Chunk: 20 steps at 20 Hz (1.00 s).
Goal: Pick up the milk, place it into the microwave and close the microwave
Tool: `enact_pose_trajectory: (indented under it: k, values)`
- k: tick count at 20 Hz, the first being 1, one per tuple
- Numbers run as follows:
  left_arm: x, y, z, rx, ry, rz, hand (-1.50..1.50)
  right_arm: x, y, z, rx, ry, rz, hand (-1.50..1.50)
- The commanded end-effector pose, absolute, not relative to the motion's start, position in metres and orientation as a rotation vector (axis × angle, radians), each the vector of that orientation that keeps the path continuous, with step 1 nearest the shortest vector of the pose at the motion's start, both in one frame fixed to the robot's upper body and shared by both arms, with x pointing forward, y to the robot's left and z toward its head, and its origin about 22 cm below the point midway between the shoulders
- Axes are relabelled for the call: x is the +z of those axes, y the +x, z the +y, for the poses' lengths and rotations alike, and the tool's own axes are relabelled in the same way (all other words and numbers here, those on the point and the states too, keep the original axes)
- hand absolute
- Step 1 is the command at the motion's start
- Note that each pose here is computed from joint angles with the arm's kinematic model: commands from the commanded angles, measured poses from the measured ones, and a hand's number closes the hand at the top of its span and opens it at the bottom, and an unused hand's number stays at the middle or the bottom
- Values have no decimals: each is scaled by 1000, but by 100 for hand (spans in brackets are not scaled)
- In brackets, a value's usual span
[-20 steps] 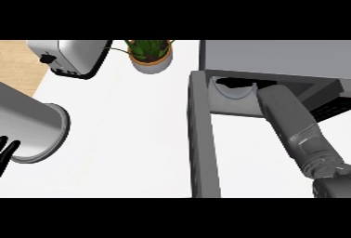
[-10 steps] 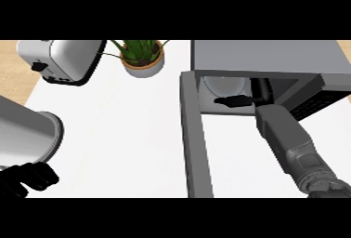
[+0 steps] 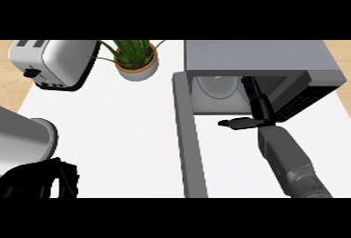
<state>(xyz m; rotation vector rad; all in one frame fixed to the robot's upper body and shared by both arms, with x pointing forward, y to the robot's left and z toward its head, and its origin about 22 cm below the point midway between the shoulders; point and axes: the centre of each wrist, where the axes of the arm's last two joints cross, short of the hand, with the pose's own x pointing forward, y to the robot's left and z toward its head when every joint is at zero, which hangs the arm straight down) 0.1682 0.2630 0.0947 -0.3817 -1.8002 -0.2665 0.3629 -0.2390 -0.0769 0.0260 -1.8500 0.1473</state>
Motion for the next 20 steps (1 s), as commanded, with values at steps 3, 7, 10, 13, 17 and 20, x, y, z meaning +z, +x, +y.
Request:
enact_pose_trajectory:
  k: [3, 7, 10, 13, 17, 20]
  values:
    - [89, 183, 239, -338, -423, -1778, 150, -100, 333, -241, 161, 62, -1843, -150]
    - [86, 192, 220, -425, -396, -1773, 150, -114, 306, -256, 125, 31, -1837, -150]
    - [102, 202, 199, -440, -397, -1793, 150, -112, 290, -270, 97, -2, -1837, -150]
    - [94, 209, 180, -509, -430, -1770, 150, -125, 250, -296, 100, 4, -1831, -150]
    - [73, 228, 149, -598, -422, -1734, 150, -119, 218, -328, 105, 20, -1831, -150]
    - [56, 236, 118, -735, -435, -1678, 150, -109, 208, -329, 122, 8, -1854, -150]
